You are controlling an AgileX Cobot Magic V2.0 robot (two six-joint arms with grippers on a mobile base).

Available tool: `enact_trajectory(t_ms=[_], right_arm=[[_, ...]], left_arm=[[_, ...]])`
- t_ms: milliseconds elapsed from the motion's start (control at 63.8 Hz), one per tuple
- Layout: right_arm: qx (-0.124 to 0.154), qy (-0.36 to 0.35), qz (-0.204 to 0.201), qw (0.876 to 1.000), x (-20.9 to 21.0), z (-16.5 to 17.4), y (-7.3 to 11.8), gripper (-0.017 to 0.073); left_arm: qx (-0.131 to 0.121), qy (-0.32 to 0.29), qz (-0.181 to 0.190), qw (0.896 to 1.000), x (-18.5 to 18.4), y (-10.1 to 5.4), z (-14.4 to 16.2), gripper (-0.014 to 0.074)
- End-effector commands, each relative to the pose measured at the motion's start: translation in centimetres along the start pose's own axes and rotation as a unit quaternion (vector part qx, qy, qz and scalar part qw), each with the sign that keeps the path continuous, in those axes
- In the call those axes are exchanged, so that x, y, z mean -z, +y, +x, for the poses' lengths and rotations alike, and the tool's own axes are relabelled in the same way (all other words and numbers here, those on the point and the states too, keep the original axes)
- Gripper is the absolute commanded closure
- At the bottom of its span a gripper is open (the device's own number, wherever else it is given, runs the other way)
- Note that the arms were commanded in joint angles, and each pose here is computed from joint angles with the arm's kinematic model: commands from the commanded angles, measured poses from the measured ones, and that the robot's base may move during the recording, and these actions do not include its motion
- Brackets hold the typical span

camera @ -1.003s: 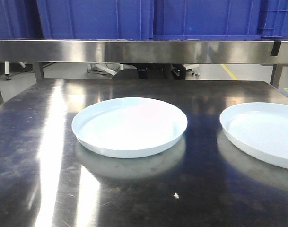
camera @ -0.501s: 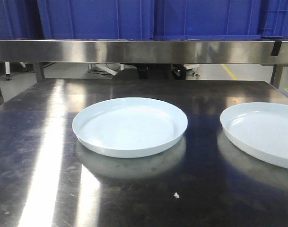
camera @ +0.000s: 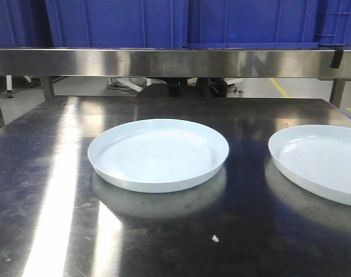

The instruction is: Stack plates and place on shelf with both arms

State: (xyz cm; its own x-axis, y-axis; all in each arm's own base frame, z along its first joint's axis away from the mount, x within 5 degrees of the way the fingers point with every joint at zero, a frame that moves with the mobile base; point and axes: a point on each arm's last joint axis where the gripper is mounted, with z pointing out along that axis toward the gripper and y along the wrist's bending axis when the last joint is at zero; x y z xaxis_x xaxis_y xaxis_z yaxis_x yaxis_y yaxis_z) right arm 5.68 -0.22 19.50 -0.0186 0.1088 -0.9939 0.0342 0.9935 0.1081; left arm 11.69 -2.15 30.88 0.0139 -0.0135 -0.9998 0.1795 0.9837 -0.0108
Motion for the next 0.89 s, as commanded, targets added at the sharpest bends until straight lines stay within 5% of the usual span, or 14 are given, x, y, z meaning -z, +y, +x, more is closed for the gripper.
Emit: enact_trajectory(t_ms=[0, 141, 329, 611, 768, 877], right_arm=[[0.007, -0.070, -0.015, 0.997, 0.2, -1.3, 0.3, 0.0503], [0.005, -0.078, -0.013, 0.997, 0.6, -3.0, 0.4, 0.0503], [-0.006, 0.044, 0.025, 0.999, 1.1, -5.9, 0.3, 0.0503], [-0.007, 0.116, 0.038, 0.992, -1.0, -9.0, 0.6, 0.0503], [-0.006, 0.175, 0.045, 0.983, -3.0, -8.7, 0.5, 0.0503], [-0.009, 0.257, 0.059, 0.965, -4.4, -8.1, 0.4, 0.0503]], left_arm=[[0.006, -0.063, -0.004, 0.998, 0.1, 0.1, -1.9, 0.0513], [0.006, -0.061, -0.004, 0.998, 0.0, 0.1, -1.9, 0.0513], [0.006, -0.060, -0.004, 0.998, 0.0, 0.1, -1.8, 0.0513], [0.006, -0.060, -0.004, 0.998, 0.0, 0.1, -1.8, 0.0513], [0.006, -0.060, -0.004, 0.998, 0.0, 0.1, -1.8, 0.0513], [0.006, -0.060, -0.004, 0.998, 0.0, 0.1, -1.8, 0.0513]])
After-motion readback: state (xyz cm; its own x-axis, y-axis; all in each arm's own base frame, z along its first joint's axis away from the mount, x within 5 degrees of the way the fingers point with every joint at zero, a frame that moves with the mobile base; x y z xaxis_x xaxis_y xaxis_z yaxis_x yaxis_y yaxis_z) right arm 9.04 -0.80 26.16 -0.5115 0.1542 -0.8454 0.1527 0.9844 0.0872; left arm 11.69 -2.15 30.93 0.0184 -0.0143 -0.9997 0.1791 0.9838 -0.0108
